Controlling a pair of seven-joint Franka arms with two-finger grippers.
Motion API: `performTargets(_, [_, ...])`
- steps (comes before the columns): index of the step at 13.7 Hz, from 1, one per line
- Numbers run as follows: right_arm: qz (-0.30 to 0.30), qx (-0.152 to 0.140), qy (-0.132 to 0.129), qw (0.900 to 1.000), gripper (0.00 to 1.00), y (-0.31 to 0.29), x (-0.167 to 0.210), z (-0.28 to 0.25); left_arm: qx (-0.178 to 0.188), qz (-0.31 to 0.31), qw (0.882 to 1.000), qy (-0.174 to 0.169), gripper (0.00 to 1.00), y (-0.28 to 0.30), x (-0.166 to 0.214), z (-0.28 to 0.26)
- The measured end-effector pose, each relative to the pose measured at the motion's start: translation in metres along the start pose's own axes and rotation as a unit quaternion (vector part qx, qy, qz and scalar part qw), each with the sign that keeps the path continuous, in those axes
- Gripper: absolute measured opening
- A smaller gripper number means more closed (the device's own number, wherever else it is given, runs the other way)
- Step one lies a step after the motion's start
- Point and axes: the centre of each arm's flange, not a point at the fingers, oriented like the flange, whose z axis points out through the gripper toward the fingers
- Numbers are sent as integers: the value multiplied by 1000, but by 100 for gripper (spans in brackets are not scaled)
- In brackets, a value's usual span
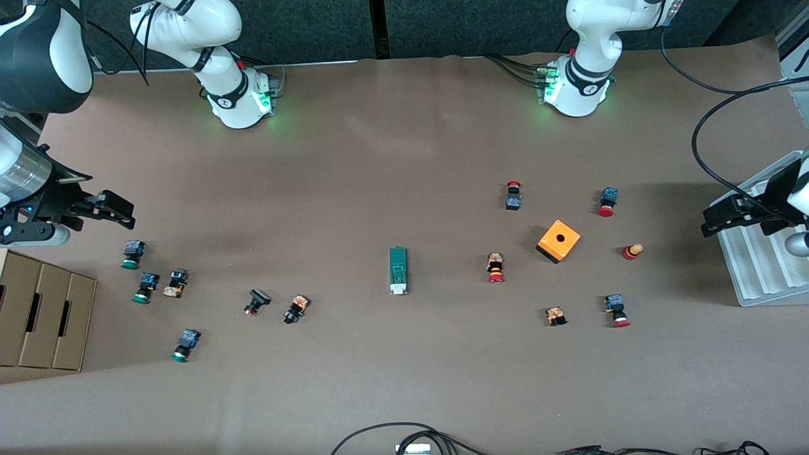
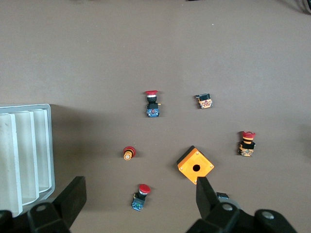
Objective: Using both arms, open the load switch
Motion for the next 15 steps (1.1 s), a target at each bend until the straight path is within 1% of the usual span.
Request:
performTargets(10, [0, 0, 0, 1000, 100, 0, 0, 0, 0, 6, 1000, -1, 100, 7, 0, 1])
performTargets(12, [0, 0, 0, 1000, 100, 0, 0, 0, 19, 27, 999, 0, 100, 27, 0, 2])
performTargets(14, [0, 0, 0, 1000, 100, 0, 0, 0, 44, 58, 997, 2, 100, 59, -3, 2])
performTargets(15, [0, 0, 0, 1000, 100, 0, 0, 0, 49, 73, 996, 4, 100, 75, -5, 1])
